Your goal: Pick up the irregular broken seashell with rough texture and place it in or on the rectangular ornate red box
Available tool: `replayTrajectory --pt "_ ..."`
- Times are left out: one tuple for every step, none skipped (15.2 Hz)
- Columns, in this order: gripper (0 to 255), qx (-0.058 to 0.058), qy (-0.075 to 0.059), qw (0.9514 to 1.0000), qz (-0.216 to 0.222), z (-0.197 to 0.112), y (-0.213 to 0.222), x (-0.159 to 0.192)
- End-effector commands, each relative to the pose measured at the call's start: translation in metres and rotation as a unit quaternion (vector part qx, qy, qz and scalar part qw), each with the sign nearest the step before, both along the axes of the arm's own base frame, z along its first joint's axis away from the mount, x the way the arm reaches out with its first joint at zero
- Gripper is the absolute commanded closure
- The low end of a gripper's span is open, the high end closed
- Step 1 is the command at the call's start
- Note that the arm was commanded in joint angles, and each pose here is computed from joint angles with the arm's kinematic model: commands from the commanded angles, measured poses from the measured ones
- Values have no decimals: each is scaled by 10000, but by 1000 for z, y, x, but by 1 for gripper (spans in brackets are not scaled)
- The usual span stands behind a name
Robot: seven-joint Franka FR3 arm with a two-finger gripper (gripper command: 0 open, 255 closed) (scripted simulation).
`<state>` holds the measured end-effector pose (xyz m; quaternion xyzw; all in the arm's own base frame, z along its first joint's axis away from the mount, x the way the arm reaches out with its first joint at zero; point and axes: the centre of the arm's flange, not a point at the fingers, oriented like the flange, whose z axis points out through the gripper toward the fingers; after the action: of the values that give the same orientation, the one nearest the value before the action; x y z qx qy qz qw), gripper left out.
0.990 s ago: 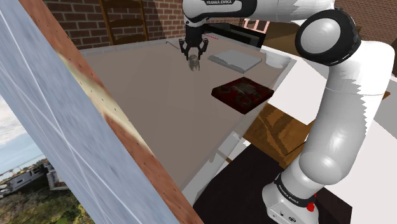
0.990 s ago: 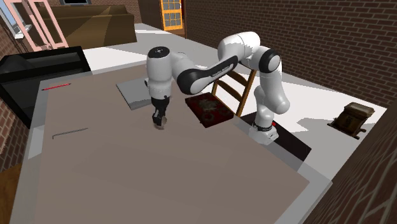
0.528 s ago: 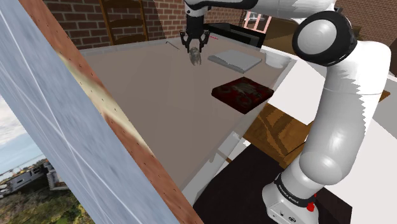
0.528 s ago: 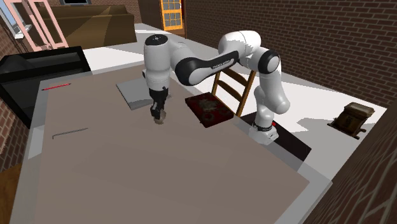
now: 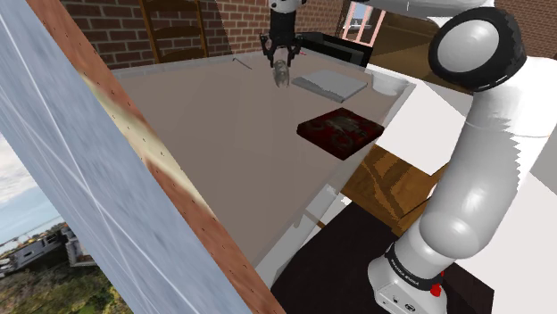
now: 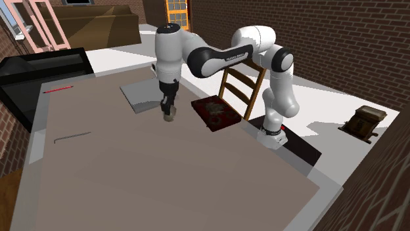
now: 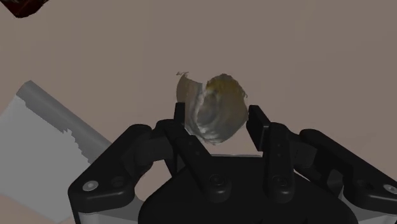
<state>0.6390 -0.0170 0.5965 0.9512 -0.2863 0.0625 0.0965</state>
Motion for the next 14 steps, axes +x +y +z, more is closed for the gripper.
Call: replayTrajectory --pt "255 -1 2 10000 -1 -3 -6 -25" --pt "255 -1 2 10000 -1 -3 -9 -38" --pt "255 -1 2 10000 -1 -4 -12 -51" --pt "255 -1 2 10000 -1 -4 -14 -64" --pt "255 -1 2 10000 -1 -4 -17 -76" --pt "255 -1 2 10000 -1 -5 -20 -89" --pt "255 -1 2 10000 -1 -5 -23 -102" --pt "255 -1 2 10000 -1 -5 -26 -115" --pt "255 -1 2 10000 -1 -6 -29 -128" --pt "255 -1 2 10000 -1 -6 -32 -141" --pt "255 -1 2 10000 -1 -6 -35 -154" --pt "255 -1 2 10000 -1 -7 -38 -166" --pt "255 -1 2 10000 -1 -7 -41 -179" --pt "255 -1 2 10000 -1 -7 -44 -192"
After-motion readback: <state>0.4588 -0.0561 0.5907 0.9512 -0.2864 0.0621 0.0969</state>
